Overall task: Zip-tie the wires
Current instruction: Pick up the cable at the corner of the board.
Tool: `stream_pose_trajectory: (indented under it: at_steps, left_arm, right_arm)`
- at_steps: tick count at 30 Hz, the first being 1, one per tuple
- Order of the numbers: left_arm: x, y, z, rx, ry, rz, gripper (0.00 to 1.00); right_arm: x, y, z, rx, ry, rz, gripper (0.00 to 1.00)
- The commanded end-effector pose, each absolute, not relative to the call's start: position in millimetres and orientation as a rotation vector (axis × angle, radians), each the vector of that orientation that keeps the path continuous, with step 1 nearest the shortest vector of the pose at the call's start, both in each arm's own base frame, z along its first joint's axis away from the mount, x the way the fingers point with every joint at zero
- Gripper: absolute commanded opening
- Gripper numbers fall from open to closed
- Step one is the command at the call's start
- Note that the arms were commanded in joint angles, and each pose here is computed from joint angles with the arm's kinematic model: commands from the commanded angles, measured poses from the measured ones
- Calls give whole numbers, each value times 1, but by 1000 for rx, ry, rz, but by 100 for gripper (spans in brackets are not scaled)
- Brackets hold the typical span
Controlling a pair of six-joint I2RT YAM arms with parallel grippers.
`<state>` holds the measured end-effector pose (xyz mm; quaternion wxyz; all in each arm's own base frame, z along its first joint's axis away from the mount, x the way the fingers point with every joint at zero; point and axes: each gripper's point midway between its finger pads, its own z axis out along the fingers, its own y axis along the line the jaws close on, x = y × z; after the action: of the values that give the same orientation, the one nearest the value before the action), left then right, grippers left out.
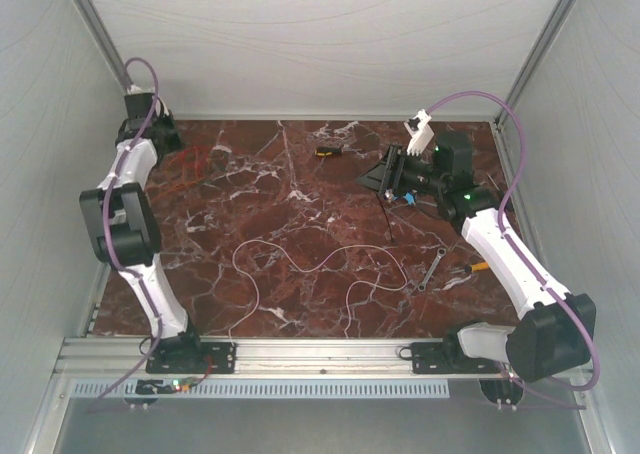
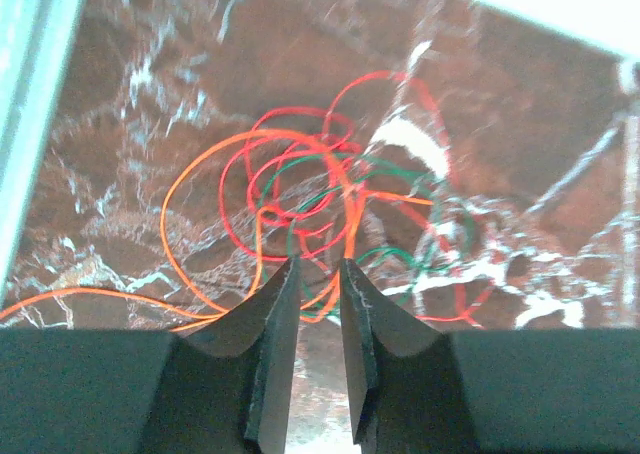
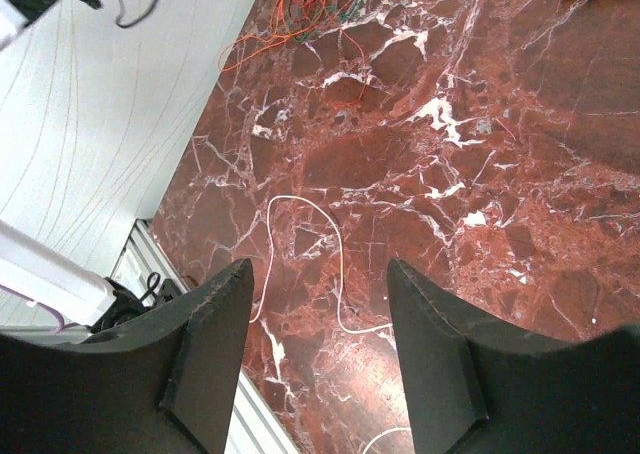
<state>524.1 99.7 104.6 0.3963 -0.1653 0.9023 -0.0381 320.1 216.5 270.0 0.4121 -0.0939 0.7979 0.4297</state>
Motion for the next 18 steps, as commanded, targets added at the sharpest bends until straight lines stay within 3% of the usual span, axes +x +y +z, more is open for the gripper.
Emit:
stream_pose_trajectory:
  at_steps: [1,4,6,10,14,18]
  left_arm:
    - [535,87,161,-371,2157,-90,20]
    - [530,78,158,-357,2175,-106,13]
    - [524,82,152,-373,2177,-72,13]
    - [516,85,134,-392,2204,-45,38]
    - [519,61,112,-296,2257,-171,48]
    - [526,50,95,-264,2285,-138,54]
  right_arm:
    - [314,218,291,-277,1952,1085,54]
    - [312,217,288,-265,1957,1090,54]
    - [310,218,285,-261,1964,1101,54]
    - [305,217,280,-256,1979,1102,54]
    - [303,216,279,-248,1978,1099,55]
    - [300,215,279,-256,1985,1094,55]
